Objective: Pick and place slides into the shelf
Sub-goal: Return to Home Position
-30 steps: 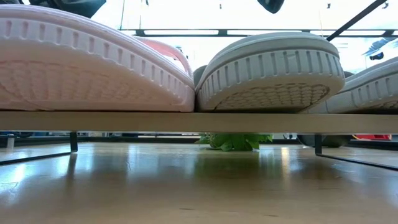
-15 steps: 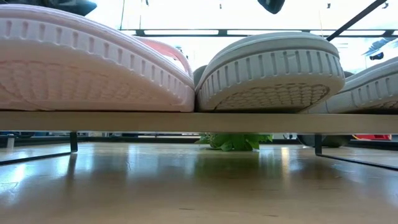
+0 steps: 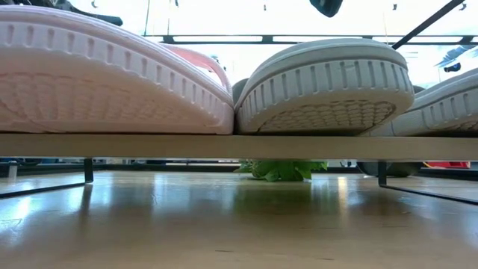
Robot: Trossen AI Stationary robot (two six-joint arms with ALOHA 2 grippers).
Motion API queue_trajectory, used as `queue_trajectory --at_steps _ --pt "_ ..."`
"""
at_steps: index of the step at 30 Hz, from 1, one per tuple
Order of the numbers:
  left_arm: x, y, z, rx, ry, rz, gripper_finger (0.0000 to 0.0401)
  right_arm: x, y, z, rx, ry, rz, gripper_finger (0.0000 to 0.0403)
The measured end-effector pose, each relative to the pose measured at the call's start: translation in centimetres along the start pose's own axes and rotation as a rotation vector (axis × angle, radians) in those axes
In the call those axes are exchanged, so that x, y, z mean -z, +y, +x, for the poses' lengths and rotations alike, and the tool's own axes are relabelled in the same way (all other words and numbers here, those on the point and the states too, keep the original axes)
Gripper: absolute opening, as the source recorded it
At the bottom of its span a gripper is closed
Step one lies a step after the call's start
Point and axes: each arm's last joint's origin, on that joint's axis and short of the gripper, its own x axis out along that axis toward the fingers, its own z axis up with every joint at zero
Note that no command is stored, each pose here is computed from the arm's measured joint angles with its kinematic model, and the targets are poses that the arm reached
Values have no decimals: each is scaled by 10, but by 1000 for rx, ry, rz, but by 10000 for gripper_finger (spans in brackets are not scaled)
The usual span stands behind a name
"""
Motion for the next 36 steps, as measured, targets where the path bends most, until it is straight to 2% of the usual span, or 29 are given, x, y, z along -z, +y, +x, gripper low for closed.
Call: queue_trajectory --at_steps 7,13,18,24,28,33,36 --pt "1 0 0 2 12 9 0 0 0 0 0 1 17 0" --pt "13 -1 -1 9 133 -8 0 0 0 0 0 1 24 0" --pt "17 -3 -2 18 168 7 1 1 2 0 4 2 16 0" --pt "33 3 -6 -47 338 5 6 2 6 1 -3 9 3 0" --pt "36 4 -6 -53 371 8 3 6 9 1 -5 38 0 0" --pt "39 5 -6 -54 407 5 21 8 13 2 13 43 -7 0" --pt "41 5 -5 -70 426 -37 34 11 18 2 33 52 -29 0"
